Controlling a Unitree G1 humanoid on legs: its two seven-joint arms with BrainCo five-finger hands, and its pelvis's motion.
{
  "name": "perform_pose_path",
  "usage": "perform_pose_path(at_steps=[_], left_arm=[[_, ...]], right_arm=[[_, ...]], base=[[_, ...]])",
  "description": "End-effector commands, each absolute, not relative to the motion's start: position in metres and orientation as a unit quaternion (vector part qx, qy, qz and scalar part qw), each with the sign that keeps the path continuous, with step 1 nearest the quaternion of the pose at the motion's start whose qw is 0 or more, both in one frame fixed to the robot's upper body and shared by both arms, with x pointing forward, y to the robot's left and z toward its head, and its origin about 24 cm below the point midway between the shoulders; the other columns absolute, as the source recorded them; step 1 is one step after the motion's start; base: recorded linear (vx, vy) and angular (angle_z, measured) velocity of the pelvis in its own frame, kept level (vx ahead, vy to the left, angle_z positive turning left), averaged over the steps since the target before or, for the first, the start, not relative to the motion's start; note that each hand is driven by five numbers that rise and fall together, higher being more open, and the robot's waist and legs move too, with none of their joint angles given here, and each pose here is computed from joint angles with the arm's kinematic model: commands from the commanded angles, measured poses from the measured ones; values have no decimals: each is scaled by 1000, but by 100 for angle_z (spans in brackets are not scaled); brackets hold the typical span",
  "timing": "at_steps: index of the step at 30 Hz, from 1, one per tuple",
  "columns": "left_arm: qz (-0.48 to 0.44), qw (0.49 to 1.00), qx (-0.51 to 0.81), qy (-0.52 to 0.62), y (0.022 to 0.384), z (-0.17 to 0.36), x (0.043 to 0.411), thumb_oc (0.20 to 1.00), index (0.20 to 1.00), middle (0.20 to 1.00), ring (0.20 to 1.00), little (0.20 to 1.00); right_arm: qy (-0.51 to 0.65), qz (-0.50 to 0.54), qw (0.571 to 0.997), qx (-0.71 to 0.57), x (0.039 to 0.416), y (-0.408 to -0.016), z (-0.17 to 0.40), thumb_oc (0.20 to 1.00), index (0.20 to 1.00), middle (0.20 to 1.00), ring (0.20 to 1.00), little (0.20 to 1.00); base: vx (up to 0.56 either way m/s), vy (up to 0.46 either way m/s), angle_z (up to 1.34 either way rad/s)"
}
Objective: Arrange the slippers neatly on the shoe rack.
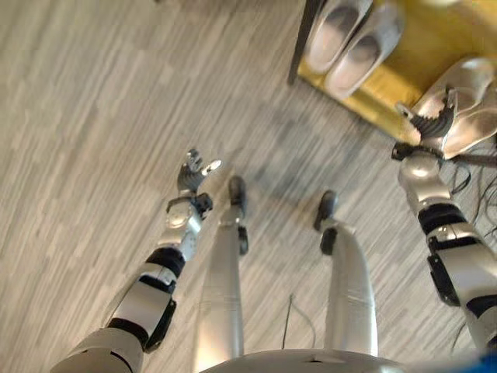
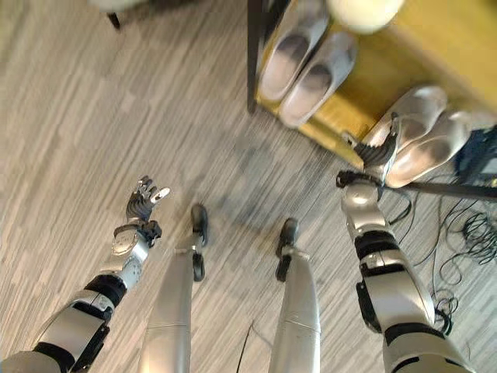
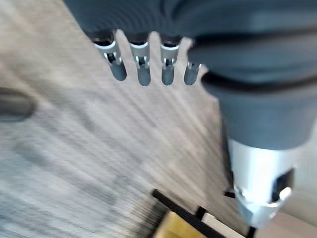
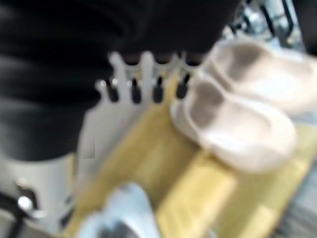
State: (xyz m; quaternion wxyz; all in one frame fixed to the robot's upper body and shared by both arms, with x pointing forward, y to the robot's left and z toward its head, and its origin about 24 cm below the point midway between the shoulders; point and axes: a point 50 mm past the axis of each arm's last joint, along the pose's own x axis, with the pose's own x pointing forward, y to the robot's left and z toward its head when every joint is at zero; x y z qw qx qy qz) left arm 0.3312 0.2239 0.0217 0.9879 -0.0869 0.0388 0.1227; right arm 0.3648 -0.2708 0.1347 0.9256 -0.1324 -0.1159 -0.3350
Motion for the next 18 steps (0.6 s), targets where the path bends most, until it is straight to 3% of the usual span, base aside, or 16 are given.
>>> perform_pose_path(at_steps=[1, 6, 8, 12, 18], left_arm=[[156, 982, -70, 75, 234, 0, 317, 1000, 1000, 1000, 1000, 1000], [148, 977, -35, 151, 229, -39, 288, 1000, 1000, 1000, 1000, 1000], [147, 977, -30, 154, 229, -40, 288, 1000, 1000, 1000, 1000, 1000], [95, 981, -6, 170, 205, -49, 283, 1000, 1000, 1000, 1000, 1000], [11, 986, 44, 158, 181, -49, 280, 1000, 1000, 1000, 1000, 1000]], right_arm=[[-146, -322, 925, -137, 364, -274, 145, 1000, 1000, 1000, 1000, 1000], [35, -257, 952, -163, 310, -267, 23, 1000, 1000, 1000, 1000, 1000], [43, -254, 953, -163, 307, -266, 19, 1000, 1000, 1000, 1000, 1000], [167, -223, 951, -131, 261, -252, -46, 1000, 1000, 1000, 1000, 1000], [269, -202, 933, -127, 216, -248, -89, 1000, 1000, 1000, 1000, 1000]], base=[[54, 13, 8], [24, 4, 3], [17, 12, 0], [20, 20, -6], [30, 9, -3]])
